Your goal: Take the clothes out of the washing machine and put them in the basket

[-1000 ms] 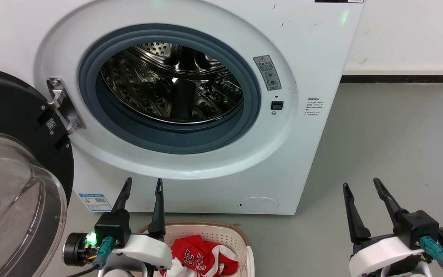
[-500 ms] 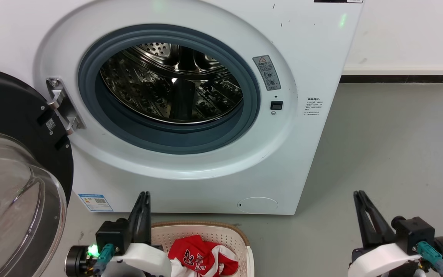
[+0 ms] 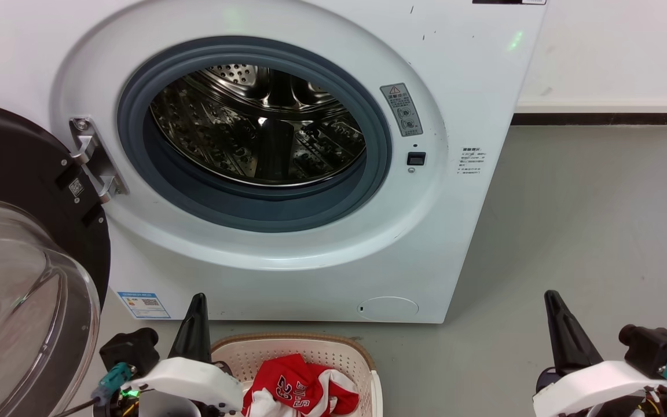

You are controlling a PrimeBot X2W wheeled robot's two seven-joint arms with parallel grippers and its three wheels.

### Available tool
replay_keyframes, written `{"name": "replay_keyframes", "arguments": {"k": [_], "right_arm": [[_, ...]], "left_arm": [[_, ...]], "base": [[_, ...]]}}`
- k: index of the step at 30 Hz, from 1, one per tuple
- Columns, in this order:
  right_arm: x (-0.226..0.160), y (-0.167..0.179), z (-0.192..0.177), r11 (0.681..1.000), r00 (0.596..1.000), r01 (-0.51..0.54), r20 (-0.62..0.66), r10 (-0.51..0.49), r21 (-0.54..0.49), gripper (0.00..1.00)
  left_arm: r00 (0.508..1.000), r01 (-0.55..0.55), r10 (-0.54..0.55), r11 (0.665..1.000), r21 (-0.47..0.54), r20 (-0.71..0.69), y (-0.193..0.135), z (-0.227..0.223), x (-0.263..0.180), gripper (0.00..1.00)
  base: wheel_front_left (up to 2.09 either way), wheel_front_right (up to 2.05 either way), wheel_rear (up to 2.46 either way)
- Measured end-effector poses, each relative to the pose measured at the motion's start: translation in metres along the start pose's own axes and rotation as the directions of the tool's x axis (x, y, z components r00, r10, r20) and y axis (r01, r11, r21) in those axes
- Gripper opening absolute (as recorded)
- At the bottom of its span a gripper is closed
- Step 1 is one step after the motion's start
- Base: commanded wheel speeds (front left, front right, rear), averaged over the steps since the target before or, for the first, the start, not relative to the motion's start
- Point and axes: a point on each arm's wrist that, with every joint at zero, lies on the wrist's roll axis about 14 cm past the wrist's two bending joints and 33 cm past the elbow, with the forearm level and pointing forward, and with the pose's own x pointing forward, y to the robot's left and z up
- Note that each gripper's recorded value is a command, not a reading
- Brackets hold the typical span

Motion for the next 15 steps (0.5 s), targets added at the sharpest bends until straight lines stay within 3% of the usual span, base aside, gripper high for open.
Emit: {"name": "replay_keyframes", "arguments": {"k": [15], "right_arm": [[0.004,-0.009,0.003,0.966,0.999,0.038,-0.001,-0.039,0.255,0.0]], "left_arm": [[0.999,-0.047,0.039,0.967,-0.252,-0.036,0.011,-0.001,0.001,0.0]], "base": [[0.0,0.0,0.0]]}}
